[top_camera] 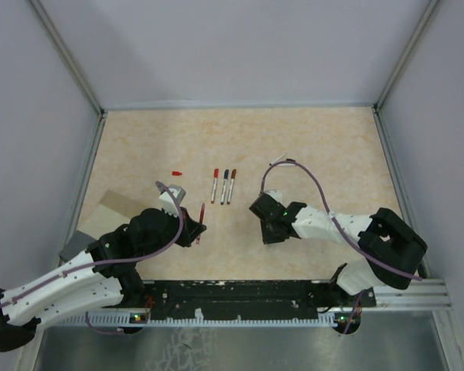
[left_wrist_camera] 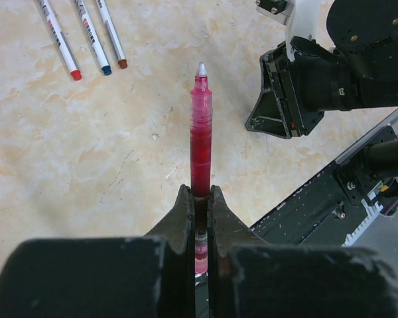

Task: Insert the pens into the pen caps
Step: Move the pen cap to the center of the board, then insert the pen cap onto the pen.

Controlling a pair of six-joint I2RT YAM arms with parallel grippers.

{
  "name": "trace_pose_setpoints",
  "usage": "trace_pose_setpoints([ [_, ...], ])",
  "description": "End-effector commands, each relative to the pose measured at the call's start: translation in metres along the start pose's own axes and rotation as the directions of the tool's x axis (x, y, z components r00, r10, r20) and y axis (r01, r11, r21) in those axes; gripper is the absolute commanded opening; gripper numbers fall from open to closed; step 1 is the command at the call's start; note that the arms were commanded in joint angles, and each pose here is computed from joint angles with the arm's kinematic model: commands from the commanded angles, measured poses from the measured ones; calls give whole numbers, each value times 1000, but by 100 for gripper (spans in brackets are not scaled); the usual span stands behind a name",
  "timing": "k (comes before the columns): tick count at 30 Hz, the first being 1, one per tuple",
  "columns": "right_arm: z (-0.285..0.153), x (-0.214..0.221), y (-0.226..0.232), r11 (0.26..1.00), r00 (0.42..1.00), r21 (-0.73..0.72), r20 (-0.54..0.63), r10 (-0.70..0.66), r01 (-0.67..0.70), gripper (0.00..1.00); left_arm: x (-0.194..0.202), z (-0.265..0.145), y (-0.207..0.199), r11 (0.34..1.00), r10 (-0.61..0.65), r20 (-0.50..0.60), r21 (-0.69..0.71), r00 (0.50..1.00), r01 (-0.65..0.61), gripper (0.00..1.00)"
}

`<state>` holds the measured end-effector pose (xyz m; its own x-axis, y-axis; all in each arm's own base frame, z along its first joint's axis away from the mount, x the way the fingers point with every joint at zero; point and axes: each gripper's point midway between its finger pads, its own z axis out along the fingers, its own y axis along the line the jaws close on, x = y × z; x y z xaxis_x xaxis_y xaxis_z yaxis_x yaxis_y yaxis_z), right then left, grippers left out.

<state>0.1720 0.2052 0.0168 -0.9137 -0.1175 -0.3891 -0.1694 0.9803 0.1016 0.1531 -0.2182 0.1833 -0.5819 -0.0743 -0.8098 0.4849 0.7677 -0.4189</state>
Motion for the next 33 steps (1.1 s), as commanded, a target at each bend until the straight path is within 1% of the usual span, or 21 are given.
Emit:
trace_pose_setpoints([
  [1,5,17,-3,1000,996,21,-86,-7,9,18,-5,0,-6,999,-16,21,28,1000,16,0],
  [12,5,28,-18,992,987,112,-152,-45,63,23,-2,3,-5,1000,-14,10,22,1000,14,0],
  [18,8,38,-16,989,980,115,-184,-69,91,23,-1,3,-4,1000,-18,6,21,1000,18,0],
  [22,7,40,-16,990,981,112,-181,-64,85,15,0,3,-3,1000,-21,5,17,1000,21,0],
  [24,3,37,-16,991,986,115,-157,-53,71,9,1,4,-3,1000,-20,2,17,1000,20,0],
  [28,-7,24,-19,992,996,125,-88,-23,34,1,4,7,-4,1000,-21,-5,18,1000,21,0],
  [31,-18,10,-14,996,1000,87,-15,4,-2,0,5,10,-6,999,-18,-14,29,1000,18,0],
  [33,-28,-4,-5,999,998,22,57,26,-27,0,6,12,-9,999,-15,-19,44,1000,16,0],
])
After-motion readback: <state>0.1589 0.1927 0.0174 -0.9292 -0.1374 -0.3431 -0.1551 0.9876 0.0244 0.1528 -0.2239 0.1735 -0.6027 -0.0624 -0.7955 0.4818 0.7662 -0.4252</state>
